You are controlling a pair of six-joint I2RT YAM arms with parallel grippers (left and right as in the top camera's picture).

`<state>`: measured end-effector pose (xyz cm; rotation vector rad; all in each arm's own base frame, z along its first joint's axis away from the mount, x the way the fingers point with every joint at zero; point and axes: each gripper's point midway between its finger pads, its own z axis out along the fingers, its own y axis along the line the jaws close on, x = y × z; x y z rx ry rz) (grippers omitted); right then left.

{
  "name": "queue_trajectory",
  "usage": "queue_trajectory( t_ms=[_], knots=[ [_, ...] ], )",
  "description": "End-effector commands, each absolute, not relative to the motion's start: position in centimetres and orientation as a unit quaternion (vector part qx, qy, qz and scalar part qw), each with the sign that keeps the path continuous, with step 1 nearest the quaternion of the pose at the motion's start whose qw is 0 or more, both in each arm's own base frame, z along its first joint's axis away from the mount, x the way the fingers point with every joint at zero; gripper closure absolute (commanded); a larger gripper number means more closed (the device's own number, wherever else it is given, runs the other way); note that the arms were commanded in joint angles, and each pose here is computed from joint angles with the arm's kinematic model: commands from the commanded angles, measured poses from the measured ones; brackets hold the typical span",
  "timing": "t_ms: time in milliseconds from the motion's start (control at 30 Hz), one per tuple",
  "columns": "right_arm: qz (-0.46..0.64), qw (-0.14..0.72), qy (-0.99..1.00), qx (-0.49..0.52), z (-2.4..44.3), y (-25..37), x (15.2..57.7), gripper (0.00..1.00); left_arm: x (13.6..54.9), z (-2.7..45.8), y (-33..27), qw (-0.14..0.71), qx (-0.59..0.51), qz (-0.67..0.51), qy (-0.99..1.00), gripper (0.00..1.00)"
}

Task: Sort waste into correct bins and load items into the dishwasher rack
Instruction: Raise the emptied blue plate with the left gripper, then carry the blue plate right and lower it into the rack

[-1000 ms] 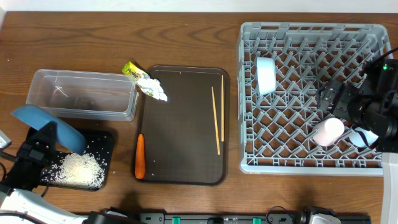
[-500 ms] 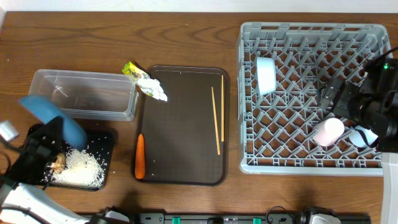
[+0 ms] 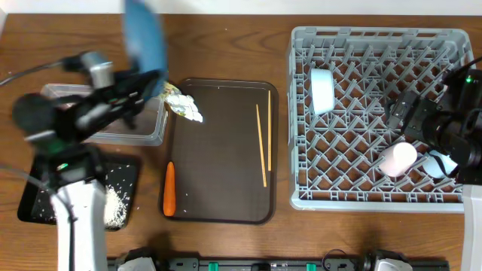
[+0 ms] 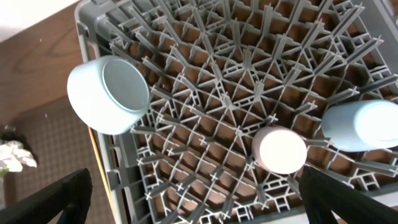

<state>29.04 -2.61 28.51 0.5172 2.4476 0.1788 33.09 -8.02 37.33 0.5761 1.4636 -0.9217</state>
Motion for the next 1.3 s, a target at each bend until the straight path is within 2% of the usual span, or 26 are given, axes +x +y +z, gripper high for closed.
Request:
queue_trajectory(
  t_ms=[0, 100, 233, 433, 800, 1067, 1267],
  knots=[
    [0.07, 0.311, 0.926, 0.203, 28.5, -2.5, 29.0, 0.01, 36.1, 38.8, -12.2, 0.624, 0.171, -0.438, 0.624, 0.94],
    [0.074, 0.31, 0.922, 0.218, 28.5, -2.6, 29.0, 0.01, 37.1, 38.5, -17.0, 0.612, 0.158, -0.484, 0.605, 0.94],
    [0.074, 0.31, 0.92, 0.227, 28.5, -2.7, 29.0, 0.01, 35.7, 38.6, -23.6, 0.597, 0.204, -0.56, 0.537, 0.94],
    [0.067, 0.304, 0.918, 0.246, 28.3, -3.8, 28.6, 0.01, 35.2, 37.4, -28.8, 0.569, 0.198, -0.613, 0.512, 0.94],
    [0.059, 0.294, 0.91, 0.287, 28.0, -5.6, 27.8, 0.01, 31.2, 38.1, -33.7, 0.557, 0.212, -0.644, 0.48, 0.93],
    [0.054, 0.29, 0.907, 0.3, 27.8, -6.3, 27.5, 0.01, 30.6, 36.9, -36.7, 0.537, 0.158, -0.648, 0.517, 0.93],
    [0.05, 0.284, 0.905, 0.313, 27.6, -7.0, 27.0, 0.01, 29.0, 37.6, -37.6, 0.535, 0.163, -0.661, 0.5, 0.94]
  ],
)
